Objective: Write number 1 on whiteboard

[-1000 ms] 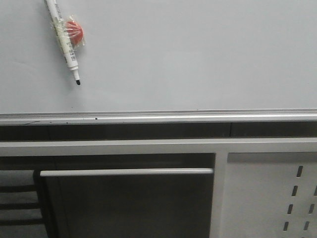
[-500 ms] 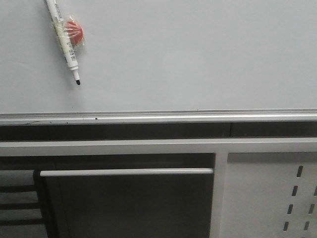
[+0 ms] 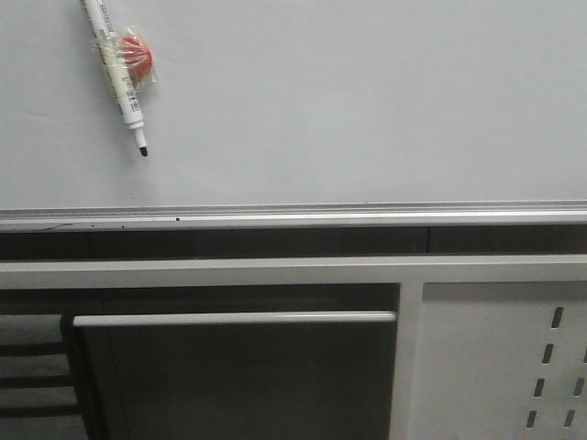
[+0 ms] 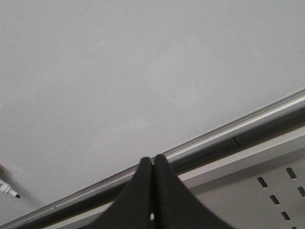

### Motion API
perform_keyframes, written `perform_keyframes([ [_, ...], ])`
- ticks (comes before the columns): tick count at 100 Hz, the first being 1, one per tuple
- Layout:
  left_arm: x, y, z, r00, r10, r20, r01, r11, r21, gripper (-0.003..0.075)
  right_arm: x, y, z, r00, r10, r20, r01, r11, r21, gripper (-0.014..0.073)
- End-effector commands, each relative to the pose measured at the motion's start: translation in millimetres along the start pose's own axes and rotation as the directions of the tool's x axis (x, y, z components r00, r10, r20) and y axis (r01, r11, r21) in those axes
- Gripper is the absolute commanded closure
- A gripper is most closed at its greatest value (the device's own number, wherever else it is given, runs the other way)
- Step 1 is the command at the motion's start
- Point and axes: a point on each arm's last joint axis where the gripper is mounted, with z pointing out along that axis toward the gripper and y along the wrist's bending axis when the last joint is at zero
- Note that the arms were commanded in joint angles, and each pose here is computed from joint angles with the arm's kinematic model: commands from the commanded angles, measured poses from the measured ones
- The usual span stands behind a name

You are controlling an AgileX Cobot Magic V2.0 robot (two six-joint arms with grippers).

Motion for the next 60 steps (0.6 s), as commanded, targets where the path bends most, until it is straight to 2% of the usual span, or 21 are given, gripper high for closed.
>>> perform_keyframes([
  [1, -29.6, -23.7, 3.7, 0.994, 0.111, 0.007, -0.112, 0.993, 0.026, 0.0741, -26.0, 14.6, 5.6, 0.999, -0.038, 0.008, 0.038, 0.999, 0.008, 0.0638],
  [11, -42.9, -41.6, 20.0, 0.956, 0.256, -0.142, -0.249, 0.967, 0.061, 0.0741, -39.8, 24.8, 22.8, 0.987, -0.095, -0.127, 0.101, 0.994, 0.039, 0.0638],
  [21, -54.5, -55.9, 41.4, 0.910, 0.316, -0.269, -0.297, 0.948, 0.109, 0.0741, -55.5, 33.4, 44.4, 0.961, -0.148, -0.233, 0.167, 0.984, 0.061, 0.0638],
  [28, -60.4, -62.5, 55.7, 0.901, 0.309, -0.305, -0.281, 0.950, 0.134, 0.0740, -65.6, 37.9, 59.7, 0.954, -0.148, -0.261, 0.172, 0.982, 0.073, 0.0638],
  [34, -63.7, -67.0, 64.6, 0.910, 0.279, -0.308, -0.242, 0.958, 0.154, 0.0740, -70.3, 40.2, 67.6, 0.950, -0.147, -0.277, 0.174, 0.982, 0.076, 0.0638],
  [44, -64.2, -71.4, 72.9, 0.909, 0.291, -0.297, -0.236, 0.949, 0.209, 0.0738, -71.7, 42.3, 74.6, 0.932, -0.198, -0.303, 0.224, 0.973, 0.055, 0.0621],
  [51, -61.9, -72.3, 78.4, 0.904, 0.301, -0.305, -0.233, 0.942, 0.240, 0.0717, -72.4, 44.9, 77.1, 0.928, -0.203, -0.311, 0.227, 0.973, 0.041, 0.0539],
  [60, -57.2, -71.0, 87.5, 0.896, 0.289, -0.337, -0.208, 0.944, 0.257, 0.0622, -74.6, 47.5, 78.0, 0.931, -0.208, -0.300, 0.227, 0.973, 0.030, 0.0339],
])
